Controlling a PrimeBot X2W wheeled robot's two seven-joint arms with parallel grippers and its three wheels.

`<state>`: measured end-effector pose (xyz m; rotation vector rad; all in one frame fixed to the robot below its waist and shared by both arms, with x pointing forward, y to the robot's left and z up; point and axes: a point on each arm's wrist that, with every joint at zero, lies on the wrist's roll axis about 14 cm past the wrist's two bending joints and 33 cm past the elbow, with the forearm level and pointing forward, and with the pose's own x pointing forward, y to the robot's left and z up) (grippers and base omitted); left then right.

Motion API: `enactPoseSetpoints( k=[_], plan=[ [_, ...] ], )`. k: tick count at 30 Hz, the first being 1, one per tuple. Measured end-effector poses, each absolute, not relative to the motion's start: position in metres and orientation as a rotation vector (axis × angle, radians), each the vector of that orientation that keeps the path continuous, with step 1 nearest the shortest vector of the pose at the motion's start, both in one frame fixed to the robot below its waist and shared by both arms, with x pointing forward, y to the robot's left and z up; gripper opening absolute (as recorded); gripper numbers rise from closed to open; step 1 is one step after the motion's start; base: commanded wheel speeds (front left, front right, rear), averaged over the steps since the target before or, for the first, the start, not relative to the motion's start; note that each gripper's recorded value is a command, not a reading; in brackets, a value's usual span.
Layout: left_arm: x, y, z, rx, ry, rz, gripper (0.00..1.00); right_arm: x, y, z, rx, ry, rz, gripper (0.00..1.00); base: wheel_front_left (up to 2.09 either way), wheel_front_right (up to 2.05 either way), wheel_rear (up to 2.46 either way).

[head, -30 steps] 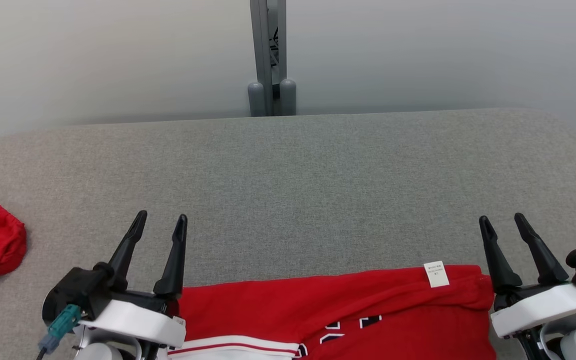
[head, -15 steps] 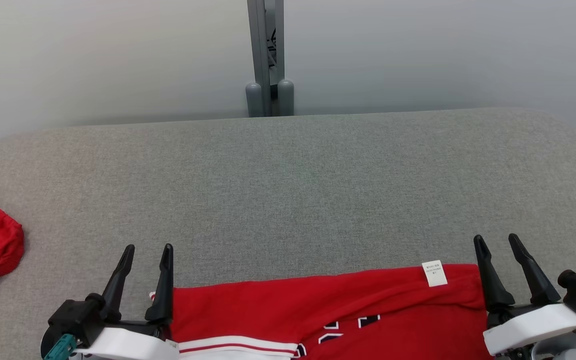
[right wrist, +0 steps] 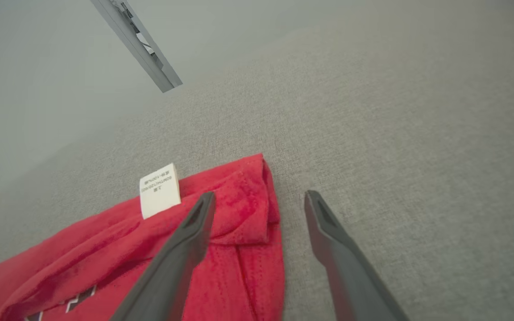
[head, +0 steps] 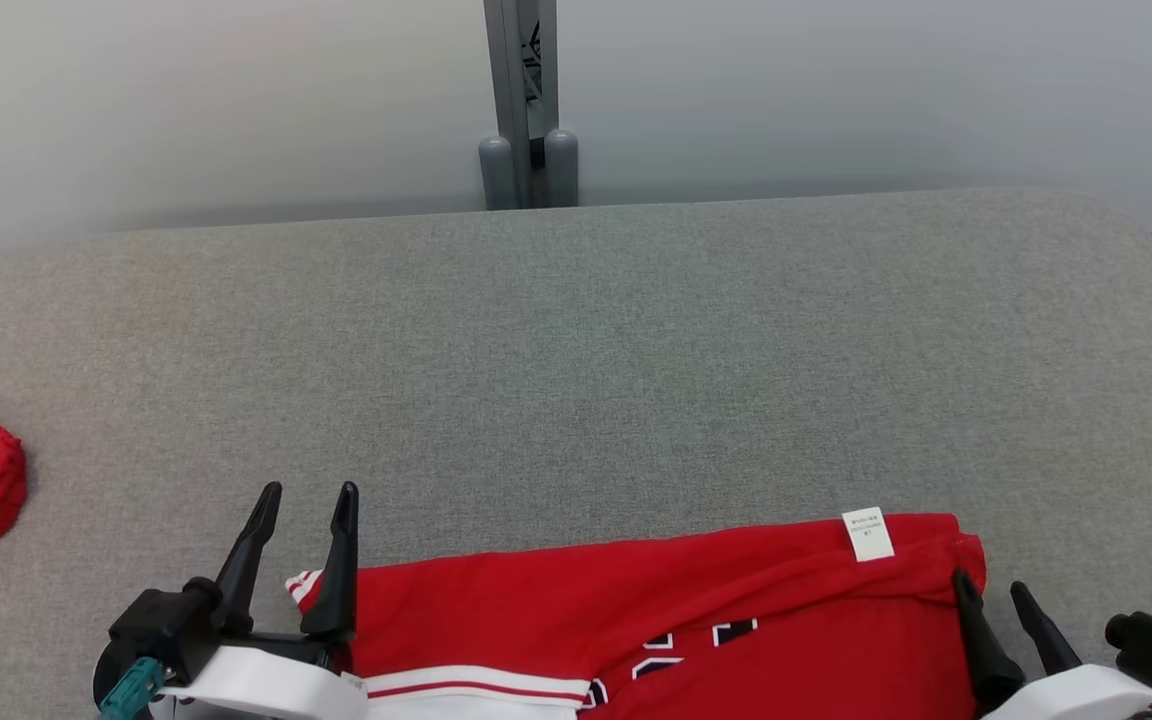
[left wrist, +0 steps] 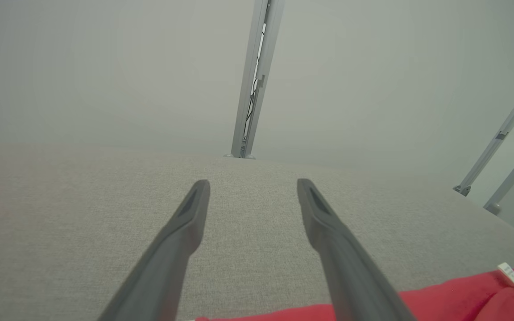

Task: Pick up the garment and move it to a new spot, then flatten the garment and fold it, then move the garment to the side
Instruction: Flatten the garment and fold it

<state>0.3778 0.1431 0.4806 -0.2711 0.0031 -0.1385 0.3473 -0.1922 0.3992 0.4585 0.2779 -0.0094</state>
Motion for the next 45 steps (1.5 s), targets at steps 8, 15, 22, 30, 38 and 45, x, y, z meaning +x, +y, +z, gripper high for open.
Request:
enactPoseSetpoints(
  k=[8, 15, 22, 30, 38, 45],
  plan=[
    [0.381, 0.144, 0.478, -0.267, 0.010, -0.136, 1.00, 0.336, -0.180, 0.366, 0.503, 0.403, -0.019, 1.00, 0.00, 0.00, 0.00],
    [0.379, 0.141, 0.477, -0.195, 0.014, -0.167, 1.00, 0.339, -0.172, 0.360, 0.521, 0.432, -0.008, 1.00, 0.00, 0.00, 0.00],
    [0.378, 0.144, 0.477, -0.210, 0.013, -0.152, 1.00, 0.348, -0.156, 0.367, 0.575, 0.418, 0.022, 1.00, 0.00, 0.00, 0.00],
    [0.377, 0.147, 0.477, -0.220, 0.014, -0.138, 1.00, 0.351, -0.150, 0.370, 0.596, 0.414, 0.036, 1.00, 0.00, 0.00, 0.00],
    [0.378, 0.149, 0.475, -0.221, 0.017, -0.132, 1.00, 0.357, -0.152, 0.370, 0.576, 0.413, 0.039, 0.00, 0.00, 0.00, 0.00],
    [0.380, 0.150, 0.479, -0.222, 0.006, -0.127, 1.00, 0.364, -0.160, 0.376, 0.543, 0.383, 0.031, 0.00, 0.00, 0.00, 0.00]
  ],
)
